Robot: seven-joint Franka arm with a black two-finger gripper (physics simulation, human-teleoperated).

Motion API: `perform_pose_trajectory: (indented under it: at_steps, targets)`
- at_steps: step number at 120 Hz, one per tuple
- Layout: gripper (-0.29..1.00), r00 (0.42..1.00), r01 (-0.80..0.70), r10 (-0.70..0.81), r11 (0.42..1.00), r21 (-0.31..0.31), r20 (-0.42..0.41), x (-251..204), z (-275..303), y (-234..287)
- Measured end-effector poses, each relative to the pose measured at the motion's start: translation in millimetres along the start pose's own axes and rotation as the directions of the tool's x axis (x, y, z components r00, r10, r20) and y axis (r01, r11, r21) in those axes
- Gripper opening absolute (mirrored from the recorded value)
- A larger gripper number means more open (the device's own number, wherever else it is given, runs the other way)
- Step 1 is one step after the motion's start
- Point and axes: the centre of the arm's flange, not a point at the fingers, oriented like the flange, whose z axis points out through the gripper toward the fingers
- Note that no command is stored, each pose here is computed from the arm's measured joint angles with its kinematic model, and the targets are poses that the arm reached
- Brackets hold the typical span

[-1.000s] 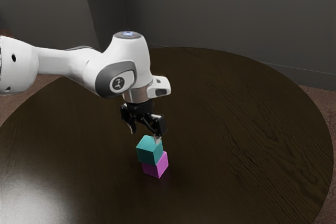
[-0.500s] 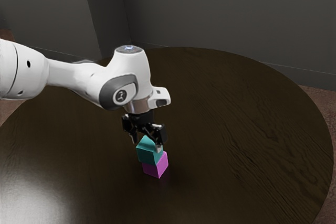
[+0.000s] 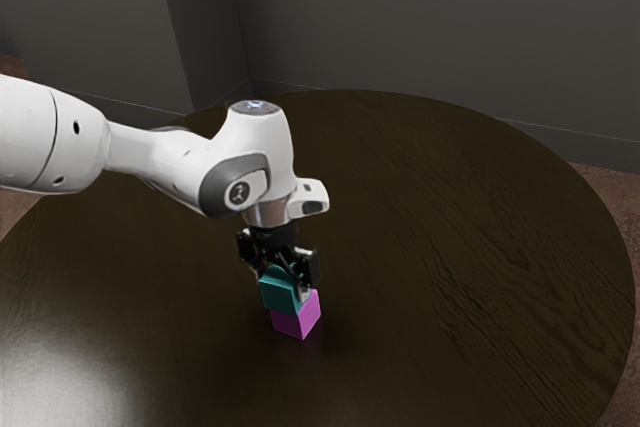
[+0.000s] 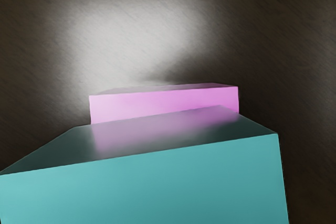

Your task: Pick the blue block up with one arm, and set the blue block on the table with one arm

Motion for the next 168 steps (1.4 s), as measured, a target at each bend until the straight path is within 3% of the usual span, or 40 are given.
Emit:
perform_pose_trajectory:
  at_steps: [24,43,68,87,115,138,168]
  targets:
    - [0.46,1.0,-0.003,0.003,1.0,0.001,0.001,0,2,1]
    - [0.4,1.0,-0.017,0.017,1.0,0.004,-0.016,3,-6,9]
    - [0.39,0.994,-0.07,0.07,0.998,-0.001,-0.088,57,-42,46]
    - [0.4,0.993,-0.105,0.106,0.994,0.007,-0.051,89,-14,71]
    - [0.4,0.994,-0.107,0.107,0.994,0.01,-0.008,102,10,73]
    - [0.56,0.994,-0.107,0.107,0.994,0.003,0.002,102,14,74]
    - [0.66,0.989,-0.115,0.115,0.993,0.006,-0.094,89,-65,75]
